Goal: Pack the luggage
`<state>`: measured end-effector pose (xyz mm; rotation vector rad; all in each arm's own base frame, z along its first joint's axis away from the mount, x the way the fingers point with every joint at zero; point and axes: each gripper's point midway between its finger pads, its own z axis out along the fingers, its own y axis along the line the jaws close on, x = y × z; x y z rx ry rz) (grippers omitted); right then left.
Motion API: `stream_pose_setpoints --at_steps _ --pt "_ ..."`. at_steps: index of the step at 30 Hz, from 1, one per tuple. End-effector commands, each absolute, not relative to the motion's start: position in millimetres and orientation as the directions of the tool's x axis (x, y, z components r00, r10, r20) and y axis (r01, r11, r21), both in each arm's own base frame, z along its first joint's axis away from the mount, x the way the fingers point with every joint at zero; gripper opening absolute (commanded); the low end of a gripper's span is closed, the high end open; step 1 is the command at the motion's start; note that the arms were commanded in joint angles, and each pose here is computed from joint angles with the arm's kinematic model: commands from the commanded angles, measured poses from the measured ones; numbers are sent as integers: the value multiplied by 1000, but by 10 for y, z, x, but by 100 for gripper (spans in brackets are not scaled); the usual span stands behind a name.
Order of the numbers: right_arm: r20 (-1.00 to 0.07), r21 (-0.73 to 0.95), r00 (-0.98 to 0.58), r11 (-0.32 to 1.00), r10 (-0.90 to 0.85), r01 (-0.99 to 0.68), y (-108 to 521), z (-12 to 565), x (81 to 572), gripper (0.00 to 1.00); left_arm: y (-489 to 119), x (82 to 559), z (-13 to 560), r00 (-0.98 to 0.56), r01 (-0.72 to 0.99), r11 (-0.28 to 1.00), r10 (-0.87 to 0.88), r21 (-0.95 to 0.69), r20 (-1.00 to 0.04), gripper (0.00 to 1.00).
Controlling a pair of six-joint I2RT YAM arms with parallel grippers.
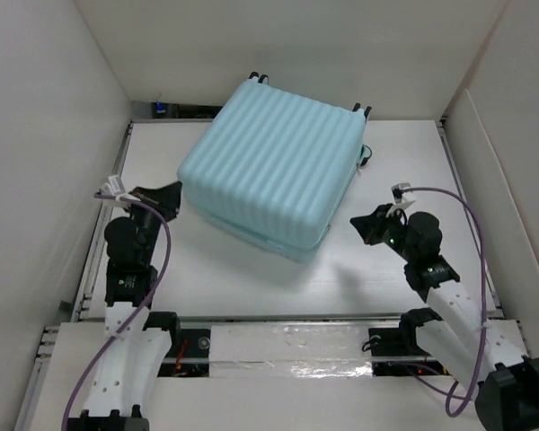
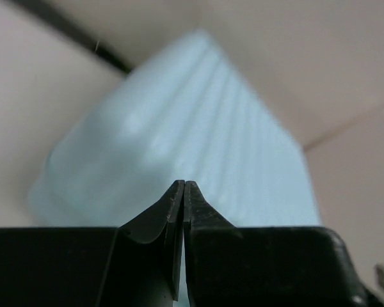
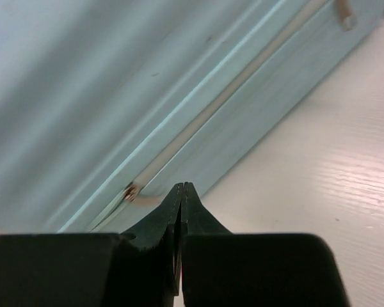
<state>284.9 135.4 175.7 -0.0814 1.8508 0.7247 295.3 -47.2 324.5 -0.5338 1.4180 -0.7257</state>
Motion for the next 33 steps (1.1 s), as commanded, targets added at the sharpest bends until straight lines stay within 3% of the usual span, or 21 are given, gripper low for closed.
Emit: stream_pose_setpoints --at_steps 1,6,11,17,20,21,24,33 --pt "-905 397 -350 774 241 -494 1537 1852 2613 0 -763 2725 2096 -312 57 686 -677 -725 -666 0" --pt "-911 379 -349 777 218 -503 1657 1657 2517 4 -924 2457 1691 -419 74 655 -664 -752 -620 0" --pt "-912 349 -378 785 159 -511 1810 1401 2546 25 -1260 2314 1152 -561 67 623 -622 -779 -546 0" --pt "-930 291 -354 791 101 -538 1917 1410 2633 29 -1689 2328 1180 -545 61 716 -560 -696 -624 0" --pt "-933 281 -347 795 95 -538 1939 1397 2607 32 -1820 2220 1107 -527 41 758 -536 -651 -659 21" --pt "-937 279 -333 800 106 -531 1925 1418 2629 33 -1840 2229 1133 -508 32 743 -564 -669 -651 37" --pt "-942 271 -319 795 104 -543 1964 1434 2647 35 -1944 2225 1080 -525 45 729 -564 -683 -637 57" --pt "-962 229 -251 821 108 -524 1936 1588 2795 36 -1908 2574 1161 -472 32 711 -609 -703 -637 55"
